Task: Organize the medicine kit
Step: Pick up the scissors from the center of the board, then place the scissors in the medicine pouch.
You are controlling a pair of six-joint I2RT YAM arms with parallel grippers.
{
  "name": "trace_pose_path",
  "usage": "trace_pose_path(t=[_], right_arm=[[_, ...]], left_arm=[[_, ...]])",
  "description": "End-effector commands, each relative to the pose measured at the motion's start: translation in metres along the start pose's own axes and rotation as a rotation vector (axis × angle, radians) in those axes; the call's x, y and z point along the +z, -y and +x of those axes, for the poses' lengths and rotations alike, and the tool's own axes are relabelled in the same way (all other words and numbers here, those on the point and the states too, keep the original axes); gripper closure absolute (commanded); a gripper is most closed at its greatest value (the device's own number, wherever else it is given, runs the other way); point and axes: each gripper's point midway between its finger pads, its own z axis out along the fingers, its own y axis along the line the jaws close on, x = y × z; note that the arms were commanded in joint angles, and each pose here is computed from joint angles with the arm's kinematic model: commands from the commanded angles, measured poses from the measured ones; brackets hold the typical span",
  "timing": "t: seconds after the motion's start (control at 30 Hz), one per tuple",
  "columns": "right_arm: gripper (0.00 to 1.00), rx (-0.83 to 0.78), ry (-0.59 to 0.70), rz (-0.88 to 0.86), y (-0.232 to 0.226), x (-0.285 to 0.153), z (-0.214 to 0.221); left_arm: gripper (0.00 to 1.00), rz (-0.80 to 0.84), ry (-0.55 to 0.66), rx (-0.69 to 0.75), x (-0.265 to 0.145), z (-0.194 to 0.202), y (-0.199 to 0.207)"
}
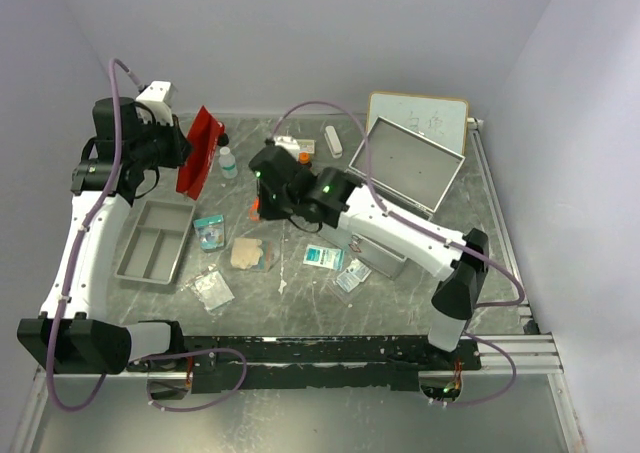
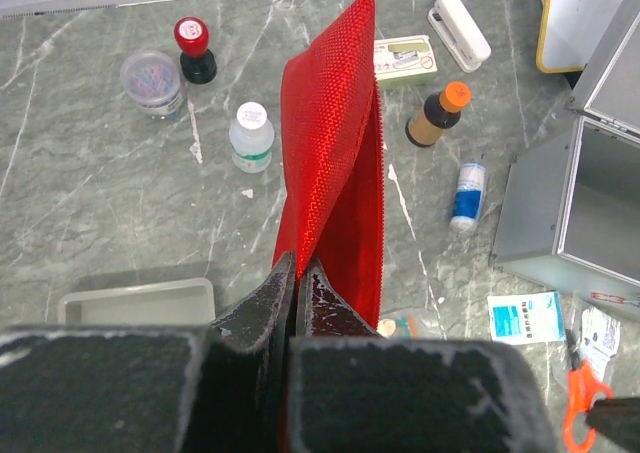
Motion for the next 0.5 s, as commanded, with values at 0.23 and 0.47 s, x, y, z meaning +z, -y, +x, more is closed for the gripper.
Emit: trace_pose_path(t=[0.23, 0.47], right_arm=[[1.0, 0.113, 0.127, -0.344, -0.065, -0.014, -0.085], [1.0, 0.152, 0.144, -0.467, -0.094, -0.009, -0.104]], left_arm=[[0.93, -0.066, 0.096, 0.118, -0.002, -0.013, -0.014], [0.93, -0.117, 0.159, 0.243, 0.001, -0.021, -0.012]])
